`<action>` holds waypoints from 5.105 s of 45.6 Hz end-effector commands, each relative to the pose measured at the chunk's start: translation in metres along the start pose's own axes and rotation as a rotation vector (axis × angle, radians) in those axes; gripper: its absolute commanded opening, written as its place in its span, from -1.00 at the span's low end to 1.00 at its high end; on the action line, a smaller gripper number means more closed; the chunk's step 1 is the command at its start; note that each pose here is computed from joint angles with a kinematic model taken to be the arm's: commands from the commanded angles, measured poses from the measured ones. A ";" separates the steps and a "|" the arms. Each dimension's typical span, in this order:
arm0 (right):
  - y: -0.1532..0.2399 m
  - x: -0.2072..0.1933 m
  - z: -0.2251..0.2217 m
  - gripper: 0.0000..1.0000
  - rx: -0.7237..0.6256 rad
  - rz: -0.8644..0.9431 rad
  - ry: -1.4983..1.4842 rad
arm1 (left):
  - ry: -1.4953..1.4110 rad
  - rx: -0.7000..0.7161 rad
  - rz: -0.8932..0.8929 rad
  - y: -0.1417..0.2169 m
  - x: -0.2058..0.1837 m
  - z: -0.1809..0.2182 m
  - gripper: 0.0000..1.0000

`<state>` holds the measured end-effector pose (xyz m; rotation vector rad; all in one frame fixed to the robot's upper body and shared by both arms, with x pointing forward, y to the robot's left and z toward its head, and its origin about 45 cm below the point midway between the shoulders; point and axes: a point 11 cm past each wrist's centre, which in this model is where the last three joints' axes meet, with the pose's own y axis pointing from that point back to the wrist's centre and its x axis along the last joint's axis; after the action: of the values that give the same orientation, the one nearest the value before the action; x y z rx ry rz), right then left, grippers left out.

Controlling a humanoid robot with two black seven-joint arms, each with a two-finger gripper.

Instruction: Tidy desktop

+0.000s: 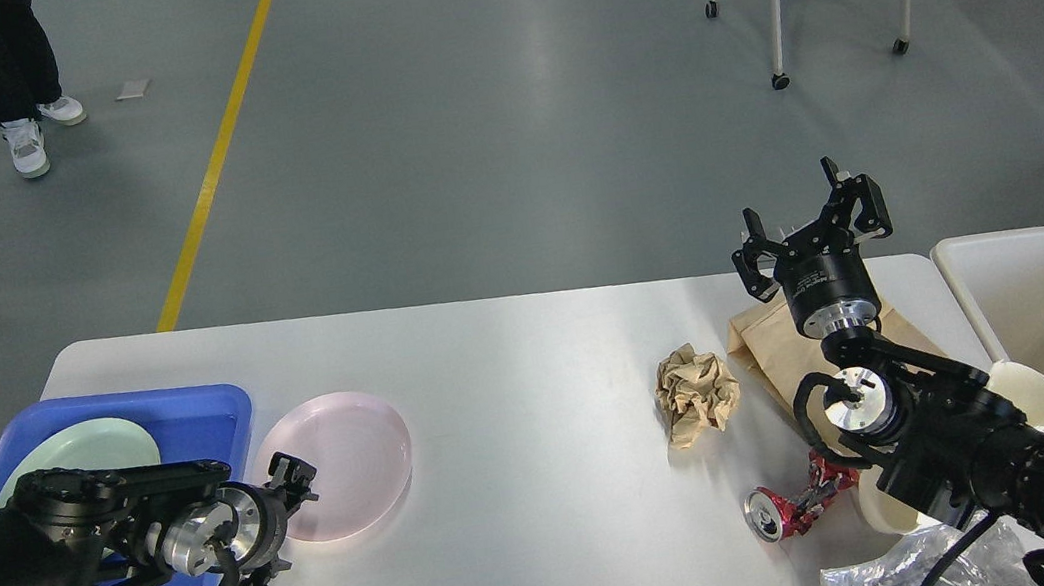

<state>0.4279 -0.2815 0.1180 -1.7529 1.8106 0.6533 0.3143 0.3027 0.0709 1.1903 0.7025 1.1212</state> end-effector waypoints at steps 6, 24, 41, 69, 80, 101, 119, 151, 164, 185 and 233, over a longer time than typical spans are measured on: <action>0.000 0.000 0.000 1.00 0.000 -0.001 -0.001 | -0.017 -0.027 -0.007 -0.001 -0.005 0.004 -0.32; 0.000 0.000 0.000 1.00 -0.001 0.000 0.000 | -0.046 -0.017 -0.094 -0.002 -0.015 0.000 -1.00; 0.000 0.000 0.000 1.00 0.001 0.000 0.000 | -0.163 -0.043 -0.204 0.024 -0.012 0.013 -1.00; 0.000 0.000 0.000 1.00 0.000 -0.001 -0.001 | -0.864 -0.110 -0.114 0.312 0.134 0.108 -1.00; 0.000 0.000 0.000 1.00 -0.002 -0.001 -0.001 | -0.847 -0.120 -0.039 0.332 0.149 0.111 -1.00; 0.000 0.000 0.000 1.00 -0.001 0.000 0.000 | -0.378 0.166 -0.043 0.242 0.257 -0.082 -1.00; 0.000 0.000 0.000 1.00 -0.002 -0.001 -0.001 | -0.228 0.100 0.224 0.171 0.271 -0.084 -1.00; 0.000 0.000 0.000 1.00 0.001 0.000 0.000 | 0.004 0.067 0.370 0.093 0.248 -0.113 -1.00; 0.000 0.000 0.000 1.00 0.000 -0.001 -0.001 | 0.045 0.042 0.336 0.081 0.233 -0.102 -1.00; 0.000 0.000 0.000 1.00 0.000 -0.001 -0.001 | 0.041 0.036 0.284 0.063 0.211 -0.093 -0.95; 0.000 0.000 0.000 1.00 0.001 0.000 0.000 | 0.047 0.058 0.301 0.063 0.213 -0.098 0.75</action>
<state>0.4279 -0.2817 0.1181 -1.7529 1.8108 0.6530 0.2791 0.5356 0.1307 1.3540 0.6050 1.3949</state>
